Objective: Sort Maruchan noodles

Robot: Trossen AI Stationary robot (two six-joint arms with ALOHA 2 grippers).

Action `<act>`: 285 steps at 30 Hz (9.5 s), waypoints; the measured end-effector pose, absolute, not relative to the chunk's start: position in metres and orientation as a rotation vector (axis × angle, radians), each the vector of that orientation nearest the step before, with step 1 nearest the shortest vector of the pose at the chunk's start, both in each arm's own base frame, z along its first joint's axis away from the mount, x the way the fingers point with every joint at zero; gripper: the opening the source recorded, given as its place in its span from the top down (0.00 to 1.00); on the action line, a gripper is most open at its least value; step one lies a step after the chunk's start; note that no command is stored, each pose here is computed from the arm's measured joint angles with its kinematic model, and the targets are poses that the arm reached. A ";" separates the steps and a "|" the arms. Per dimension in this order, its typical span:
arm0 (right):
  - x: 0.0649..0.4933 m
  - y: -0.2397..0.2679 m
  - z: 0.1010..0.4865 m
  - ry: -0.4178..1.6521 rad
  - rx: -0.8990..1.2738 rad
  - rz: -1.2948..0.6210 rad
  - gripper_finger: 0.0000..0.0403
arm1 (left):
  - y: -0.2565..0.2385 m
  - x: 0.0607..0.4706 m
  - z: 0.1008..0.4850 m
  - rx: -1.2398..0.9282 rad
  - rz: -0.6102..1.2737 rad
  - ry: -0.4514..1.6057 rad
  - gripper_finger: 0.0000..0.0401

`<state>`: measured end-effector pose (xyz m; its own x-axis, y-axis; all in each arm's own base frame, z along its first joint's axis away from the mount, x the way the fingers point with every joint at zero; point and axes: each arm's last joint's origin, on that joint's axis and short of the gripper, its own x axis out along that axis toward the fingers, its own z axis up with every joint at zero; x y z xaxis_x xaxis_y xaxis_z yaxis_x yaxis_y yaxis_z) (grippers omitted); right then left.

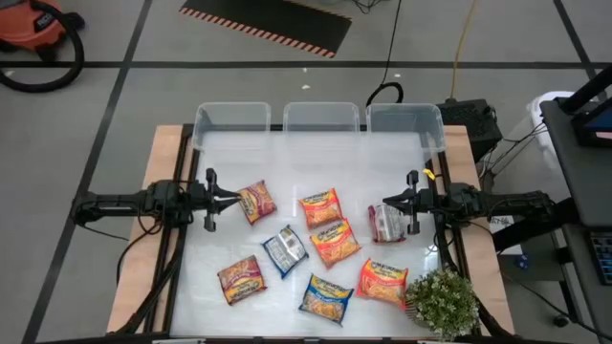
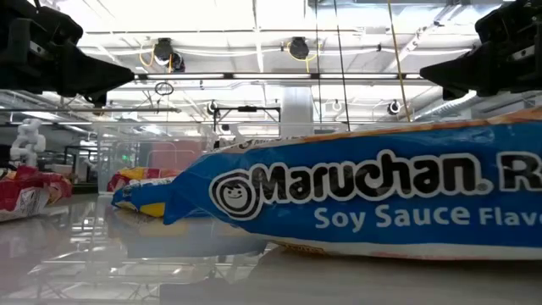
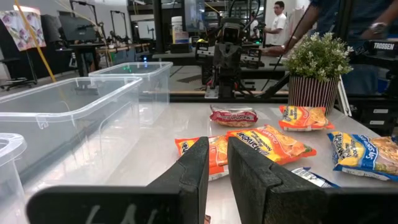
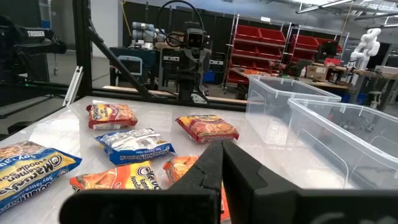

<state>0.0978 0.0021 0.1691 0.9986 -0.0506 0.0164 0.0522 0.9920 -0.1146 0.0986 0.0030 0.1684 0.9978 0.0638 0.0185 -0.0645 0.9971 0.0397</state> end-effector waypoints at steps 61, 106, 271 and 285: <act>0.098 0.002 0.169 -0.013 -0.115 -0.052 1.00 | 0.003 0.099 0.168 0.040 0.064 -0.017 0.84; 0.098 0.002 0.169 -0.013 -0.115 -0.051 1.00 | 0.003 0.099 0.168 0.040 0.064 -0.017 0.84; 0.152 0.051 0.208 1.528 0.823 -0.452 0.44 | -0.046 0.230 0.380 -0.519 0.088 0.454 0.84; 0.141 0.045 0.146 1.451 0.715 -0.394 0.42 | -0.066 0.251 0.367 -0.549 0.139 0.438 0.84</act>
<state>0.1412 0.0449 0.1463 0.1081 0.1740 -0.9788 0.6452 0.7368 0.2022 0.2512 -0.0665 0.3674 0.8989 0.0125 -0.4380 -0.2427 0.8465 -0.4739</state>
